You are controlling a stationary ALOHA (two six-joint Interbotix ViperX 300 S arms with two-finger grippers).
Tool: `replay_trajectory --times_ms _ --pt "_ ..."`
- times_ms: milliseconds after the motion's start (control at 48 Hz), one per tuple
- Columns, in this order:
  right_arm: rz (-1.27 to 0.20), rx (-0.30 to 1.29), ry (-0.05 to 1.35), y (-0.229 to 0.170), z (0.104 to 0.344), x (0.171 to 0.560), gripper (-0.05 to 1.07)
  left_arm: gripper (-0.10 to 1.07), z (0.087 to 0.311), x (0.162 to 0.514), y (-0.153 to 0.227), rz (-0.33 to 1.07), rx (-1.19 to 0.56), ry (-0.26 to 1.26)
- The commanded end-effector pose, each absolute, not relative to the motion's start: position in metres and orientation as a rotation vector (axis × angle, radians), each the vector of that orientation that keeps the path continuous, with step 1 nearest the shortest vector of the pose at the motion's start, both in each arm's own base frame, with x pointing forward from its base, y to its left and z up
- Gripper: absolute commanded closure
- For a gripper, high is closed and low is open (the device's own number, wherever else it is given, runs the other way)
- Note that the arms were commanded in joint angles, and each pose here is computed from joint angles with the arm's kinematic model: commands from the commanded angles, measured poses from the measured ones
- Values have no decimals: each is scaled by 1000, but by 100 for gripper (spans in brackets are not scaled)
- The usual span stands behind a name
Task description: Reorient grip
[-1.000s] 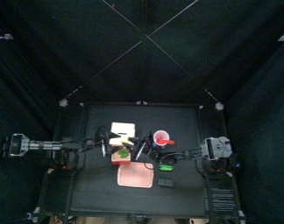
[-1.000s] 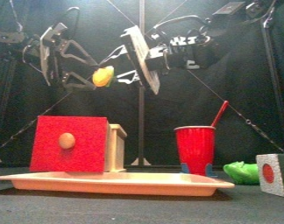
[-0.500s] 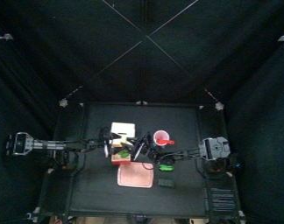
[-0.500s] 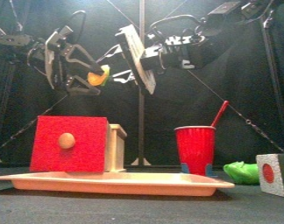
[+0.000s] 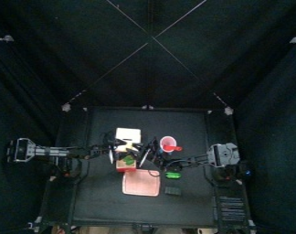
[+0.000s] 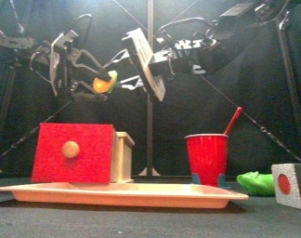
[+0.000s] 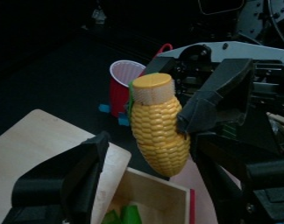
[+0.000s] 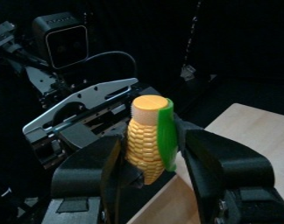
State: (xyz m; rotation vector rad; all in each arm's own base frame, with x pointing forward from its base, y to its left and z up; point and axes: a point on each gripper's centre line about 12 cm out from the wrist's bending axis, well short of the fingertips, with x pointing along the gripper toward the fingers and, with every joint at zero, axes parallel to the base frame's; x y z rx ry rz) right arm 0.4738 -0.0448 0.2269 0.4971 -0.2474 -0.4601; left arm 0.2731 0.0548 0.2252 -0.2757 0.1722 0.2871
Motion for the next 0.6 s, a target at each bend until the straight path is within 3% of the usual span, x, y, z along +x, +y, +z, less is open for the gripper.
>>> replay_trajectory --times_ms 0,229,500,583 --pt "-447 500 -296 -44 245 476 43 17 234 277 56 284 -267 144" --pt "-439 491 -291 -42 243 476 37 34 233 276 56 283 -262 146" --pt "-391 451 -294 -35 248 477 3 35 231 271 55 283 -261 149" --pt "-362 429 -298 -31 251 476 -2 35 229 267 54 281 -254 151"
